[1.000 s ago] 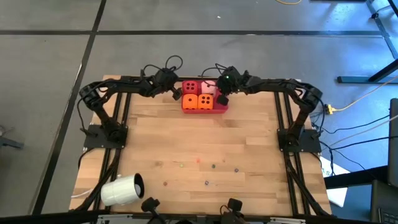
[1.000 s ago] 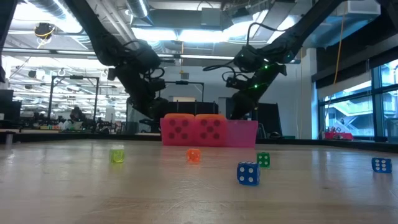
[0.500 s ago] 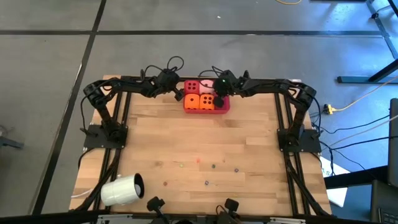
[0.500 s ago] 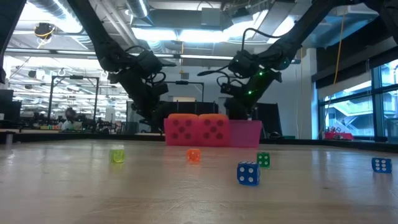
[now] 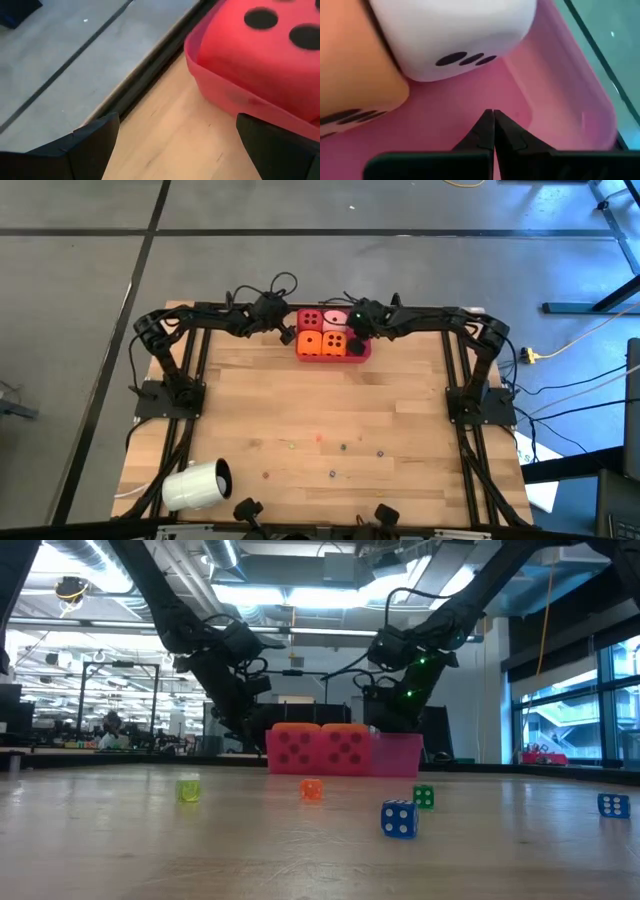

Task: Pick & Place Dice
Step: Put the right small blue dice into the red container

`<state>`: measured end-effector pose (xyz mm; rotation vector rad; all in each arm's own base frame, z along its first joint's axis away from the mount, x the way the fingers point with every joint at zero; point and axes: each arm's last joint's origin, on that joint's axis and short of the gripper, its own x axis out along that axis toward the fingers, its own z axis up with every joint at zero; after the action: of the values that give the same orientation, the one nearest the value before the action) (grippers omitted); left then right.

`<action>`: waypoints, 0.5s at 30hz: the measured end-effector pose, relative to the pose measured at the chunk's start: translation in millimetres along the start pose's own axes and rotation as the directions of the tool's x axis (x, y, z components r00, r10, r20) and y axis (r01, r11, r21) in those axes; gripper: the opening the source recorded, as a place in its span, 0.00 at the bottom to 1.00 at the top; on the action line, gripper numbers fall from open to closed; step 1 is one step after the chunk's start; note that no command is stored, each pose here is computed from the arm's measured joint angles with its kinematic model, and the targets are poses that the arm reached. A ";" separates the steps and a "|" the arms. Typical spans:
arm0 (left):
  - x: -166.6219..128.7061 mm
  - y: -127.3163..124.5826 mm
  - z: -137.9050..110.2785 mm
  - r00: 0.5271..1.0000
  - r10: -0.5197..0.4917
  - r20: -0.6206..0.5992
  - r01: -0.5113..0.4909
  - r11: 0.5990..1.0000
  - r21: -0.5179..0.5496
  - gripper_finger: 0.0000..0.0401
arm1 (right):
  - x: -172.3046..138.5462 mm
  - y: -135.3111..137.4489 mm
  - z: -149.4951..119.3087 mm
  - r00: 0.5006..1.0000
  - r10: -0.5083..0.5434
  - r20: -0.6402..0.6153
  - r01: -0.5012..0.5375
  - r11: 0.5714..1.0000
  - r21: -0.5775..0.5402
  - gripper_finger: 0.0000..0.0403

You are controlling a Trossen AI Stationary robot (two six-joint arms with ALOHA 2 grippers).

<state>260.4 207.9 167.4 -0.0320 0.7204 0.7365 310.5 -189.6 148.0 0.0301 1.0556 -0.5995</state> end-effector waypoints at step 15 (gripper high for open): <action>-85.9 -12.1 19.2 0.986 -0.092 0.138 0.086 0.995 0.046 1.00 | -151.0 46.0 5.7 0.976 0.135 0.172 -0.127 0.990 -0.057 0.00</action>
<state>235.0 152.2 231.9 0.0239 0.5952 0.6322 284.3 -85.0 263.3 0.0063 0.8884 -0.4499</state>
